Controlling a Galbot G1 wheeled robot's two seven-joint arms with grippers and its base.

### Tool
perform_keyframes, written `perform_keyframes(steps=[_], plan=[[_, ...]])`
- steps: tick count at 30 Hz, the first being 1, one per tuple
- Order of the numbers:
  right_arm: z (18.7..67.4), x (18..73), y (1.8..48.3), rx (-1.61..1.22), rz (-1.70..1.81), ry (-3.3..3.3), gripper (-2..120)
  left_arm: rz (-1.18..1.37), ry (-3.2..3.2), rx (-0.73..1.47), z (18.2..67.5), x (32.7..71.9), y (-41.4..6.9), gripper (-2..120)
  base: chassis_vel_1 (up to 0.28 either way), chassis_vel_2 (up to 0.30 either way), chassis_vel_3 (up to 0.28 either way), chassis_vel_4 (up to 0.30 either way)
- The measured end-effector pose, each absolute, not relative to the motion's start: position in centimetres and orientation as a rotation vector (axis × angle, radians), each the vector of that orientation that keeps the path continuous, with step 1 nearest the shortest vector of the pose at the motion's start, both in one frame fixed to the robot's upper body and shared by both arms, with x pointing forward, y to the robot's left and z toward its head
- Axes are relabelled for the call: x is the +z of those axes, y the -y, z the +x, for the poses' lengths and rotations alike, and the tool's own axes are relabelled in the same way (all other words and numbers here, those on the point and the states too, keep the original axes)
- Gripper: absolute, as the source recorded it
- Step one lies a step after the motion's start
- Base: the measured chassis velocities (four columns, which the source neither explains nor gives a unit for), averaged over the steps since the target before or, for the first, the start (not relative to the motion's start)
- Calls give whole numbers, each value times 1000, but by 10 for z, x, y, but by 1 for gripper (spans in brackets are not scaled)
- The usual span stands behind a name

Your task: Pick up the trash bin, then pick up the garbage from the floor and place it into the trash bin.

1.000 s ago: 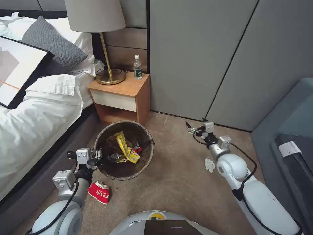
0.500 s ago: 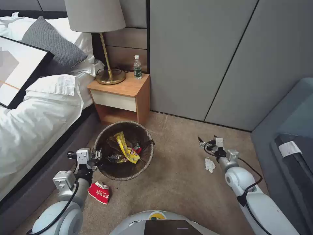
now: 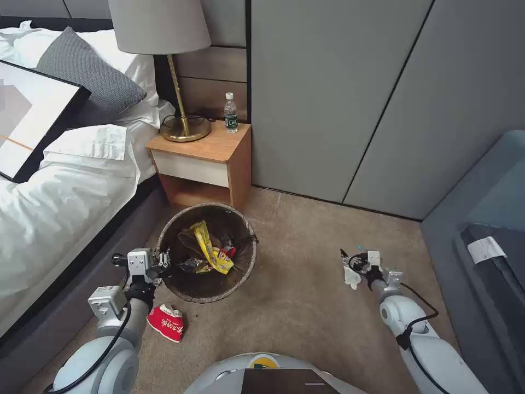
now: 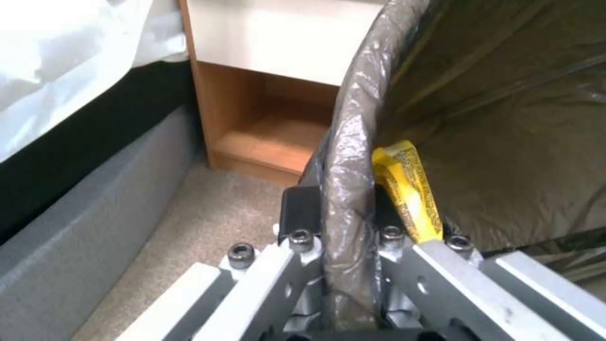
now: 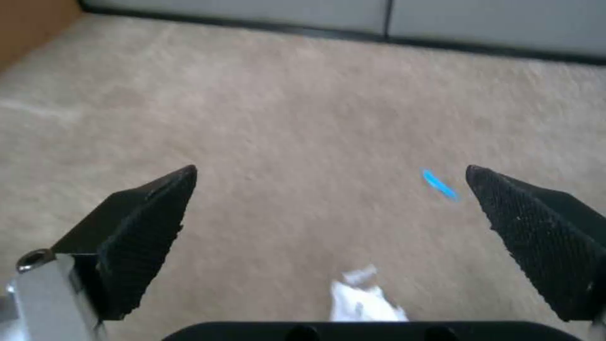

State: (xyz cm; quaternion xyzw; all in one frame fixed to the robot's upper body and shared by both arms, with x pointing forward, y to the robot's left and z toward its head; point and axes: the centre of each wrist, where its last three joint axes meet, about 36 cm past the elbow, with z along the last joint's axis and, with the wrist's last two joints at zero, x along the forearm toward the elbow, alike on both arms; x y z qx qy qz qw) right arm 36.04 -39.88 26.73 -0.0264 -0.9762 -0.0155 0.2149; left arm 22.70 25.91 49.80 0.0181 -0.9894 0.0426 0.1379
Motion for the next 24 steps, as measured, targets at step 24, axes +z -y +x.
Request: perform_keyframes(steps=[24], plan=[[362,211,419,-24,-202,2634,100,53,2857,123,227,497,-259,2,0,0,0,0]])
